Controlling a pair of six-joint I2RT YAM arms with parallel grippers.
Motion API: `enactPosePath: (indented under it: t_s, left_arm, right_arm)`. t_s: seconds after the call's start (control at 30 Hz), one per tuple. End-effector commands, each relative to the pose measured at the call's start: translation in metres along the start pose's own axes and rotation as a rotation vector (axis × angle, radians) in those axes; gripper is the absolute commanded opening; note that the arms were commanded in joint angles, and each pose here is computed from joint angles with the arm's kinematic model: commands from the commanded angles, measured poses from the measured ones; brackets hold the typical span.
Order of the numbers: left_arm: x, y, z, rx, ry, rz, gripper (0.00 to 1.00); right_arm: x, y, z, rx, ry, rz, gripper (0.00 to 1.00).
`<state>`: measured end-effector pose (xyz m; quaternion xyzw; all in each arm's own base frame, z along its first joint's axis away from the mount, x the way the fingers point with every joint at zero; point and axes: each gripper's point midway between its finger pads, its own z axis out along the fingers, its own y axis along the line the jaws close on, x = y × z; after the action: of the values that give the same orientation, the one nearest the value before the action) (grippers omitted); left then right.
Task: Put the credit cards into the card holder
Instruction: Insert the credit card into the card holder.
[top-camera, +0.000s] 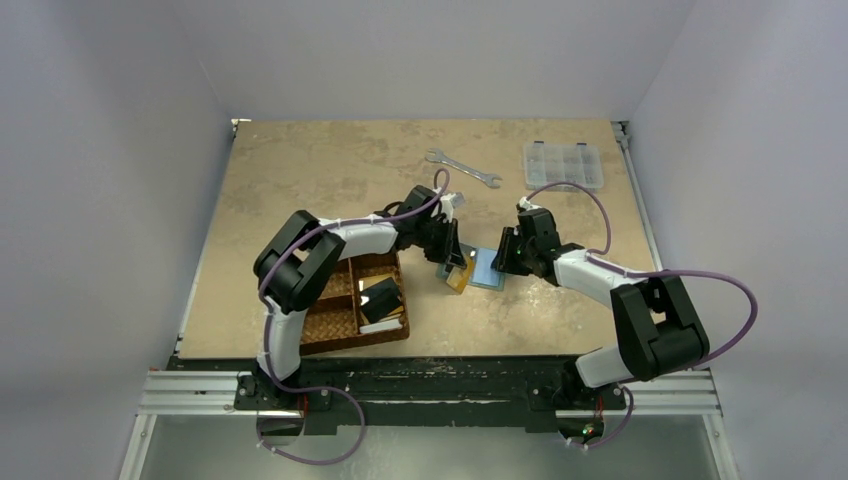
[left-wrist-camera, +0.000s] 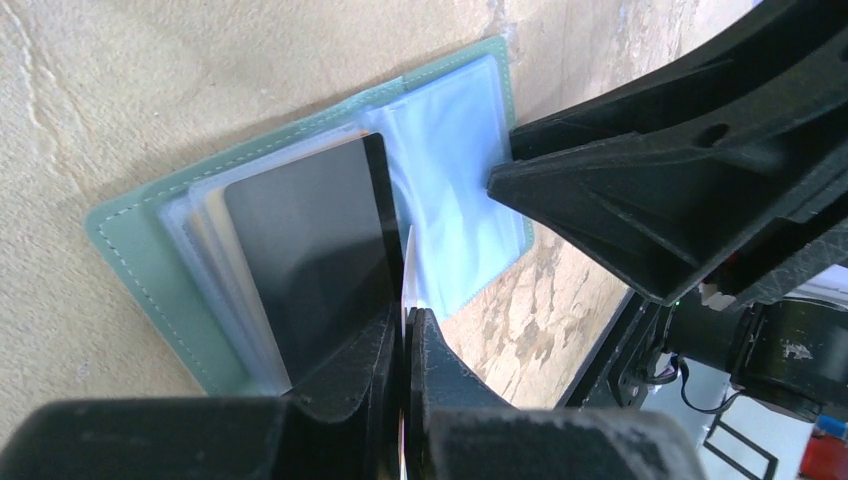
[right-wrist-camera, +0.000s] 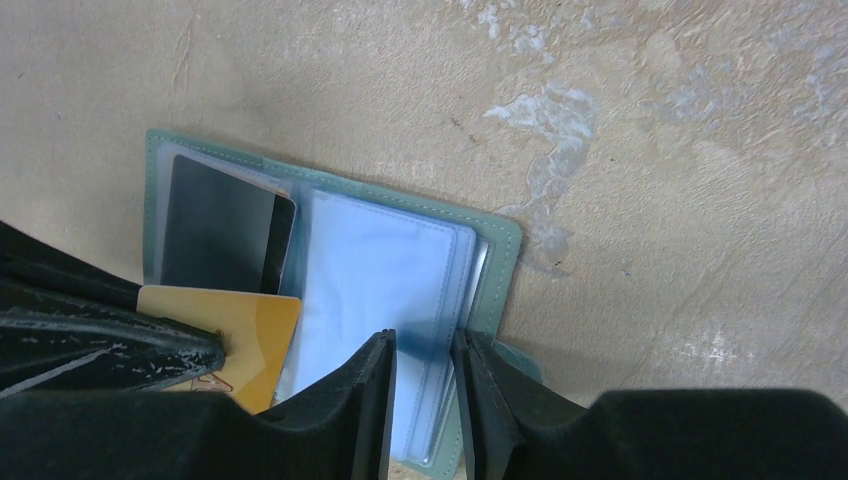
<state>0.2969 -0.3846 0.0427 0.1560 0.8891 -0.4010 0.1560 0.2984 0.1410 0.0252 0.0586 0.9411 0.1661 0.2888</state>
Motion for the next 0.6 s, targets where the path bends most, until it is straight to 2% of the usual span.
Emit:
enactPosePath:
  t_s: [0.0, 0.57]
  left_arm:
    - [-0.005, 0.004, 0.007, 0.039, 0.018, -0.038, 0.0]
    - [-0.02, -0.02, 0.008, 0.246, -0.043, -0.046, 0.0]
  right_arm:
    - [0.024, 0.001, 0.003, -0.017, 0.091, -0.001, 0.35]
    - [0.029, 0.003, 0.008, -0.029, 0.127, -0.017, 0.34]
